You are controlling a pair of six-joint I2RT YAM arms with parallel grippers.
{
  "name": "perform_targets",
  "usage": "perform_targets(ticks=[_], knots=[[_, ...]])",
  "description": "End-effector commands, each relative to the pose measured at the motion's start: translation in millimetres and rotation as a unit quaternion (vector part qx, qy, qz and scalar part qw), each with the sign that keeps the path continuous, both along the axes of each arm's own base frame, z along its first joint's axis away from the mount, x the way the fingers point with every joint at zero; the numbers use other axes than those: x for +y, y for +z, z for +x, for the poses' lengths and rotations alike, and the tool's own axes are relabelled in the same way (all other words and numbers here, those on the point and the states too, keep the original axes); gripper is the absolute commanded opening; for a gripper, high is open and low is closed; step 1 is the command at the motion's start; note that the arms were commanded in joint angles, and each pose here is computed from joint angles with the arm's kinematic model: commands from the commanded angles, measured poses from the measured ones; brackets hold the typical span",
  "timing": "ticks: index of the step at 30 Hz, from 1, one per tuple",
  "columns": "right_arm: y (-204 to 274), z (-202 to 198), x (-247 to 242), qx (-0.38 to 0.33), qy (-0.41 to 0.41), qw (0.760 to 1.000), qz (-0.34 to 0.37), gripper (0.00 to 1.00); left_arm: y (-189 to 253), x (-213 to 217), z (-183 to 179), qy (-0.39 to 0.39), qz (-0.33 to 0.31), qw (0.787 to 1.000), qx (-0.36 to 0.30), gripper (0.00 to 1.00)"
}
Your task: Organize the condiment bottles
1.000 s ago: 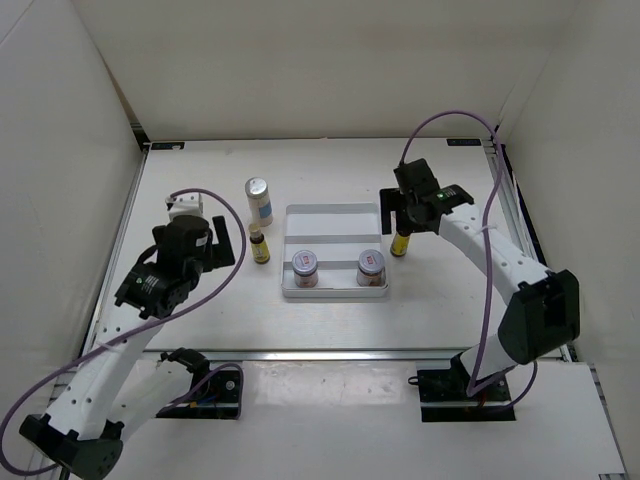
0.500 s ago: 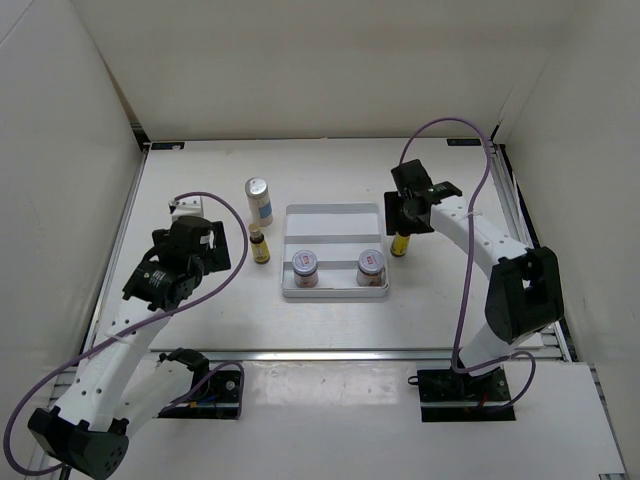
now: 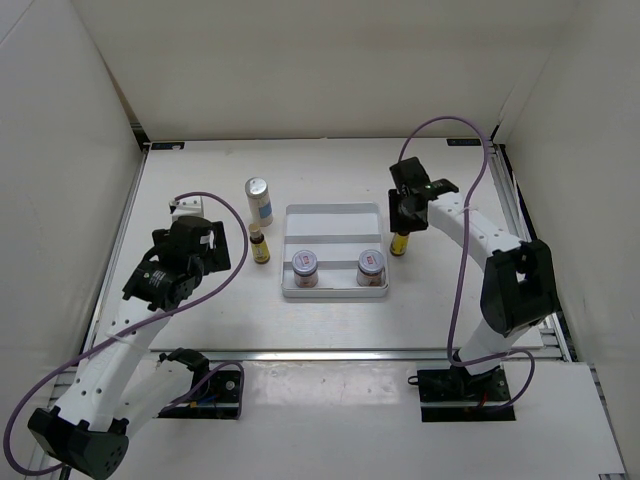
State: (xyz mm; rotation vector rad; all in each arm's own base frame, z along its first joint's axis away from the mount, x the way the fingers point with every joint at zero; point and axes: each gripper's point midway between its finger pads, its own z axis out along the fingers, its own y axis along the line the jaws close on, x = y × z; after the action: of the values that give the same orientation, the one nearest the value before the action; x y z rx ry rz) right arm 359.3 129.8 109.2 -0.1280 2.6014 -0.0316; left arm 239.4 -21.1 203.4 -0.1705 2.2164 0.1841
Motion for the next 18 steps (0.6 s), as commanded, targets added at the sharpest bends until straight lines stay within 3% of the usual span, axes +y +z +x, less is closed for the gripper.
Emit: perform_targets(ticks=[1,4,10,18], knots=[[18.5,12.8,-1.1,-0.025,-0.01,1.0,-0.001,0.23,6.3,3.1,2.1,0.006,0.001,1.0,-0.016,1.0],[40.3,13.8,-4.8,-0.041,-0.012,0.999,-0.006,0.11,6.3,3.1,2.1,0.006,0.001,1.0,-0.016,1.0],[91.1,2.9,5.7,-0.083,0.019,0.996,-0.007,0.0,5.8,1.6,2.0,0.003,-0.002,1.0,-0.015,1.0],[107.5,-25.6,58.5,-0.062,0.107,0.989,0.077,0.0,5.8,1.6,2.0,0.003,-0.002,1.0,-0.015,1.0]])
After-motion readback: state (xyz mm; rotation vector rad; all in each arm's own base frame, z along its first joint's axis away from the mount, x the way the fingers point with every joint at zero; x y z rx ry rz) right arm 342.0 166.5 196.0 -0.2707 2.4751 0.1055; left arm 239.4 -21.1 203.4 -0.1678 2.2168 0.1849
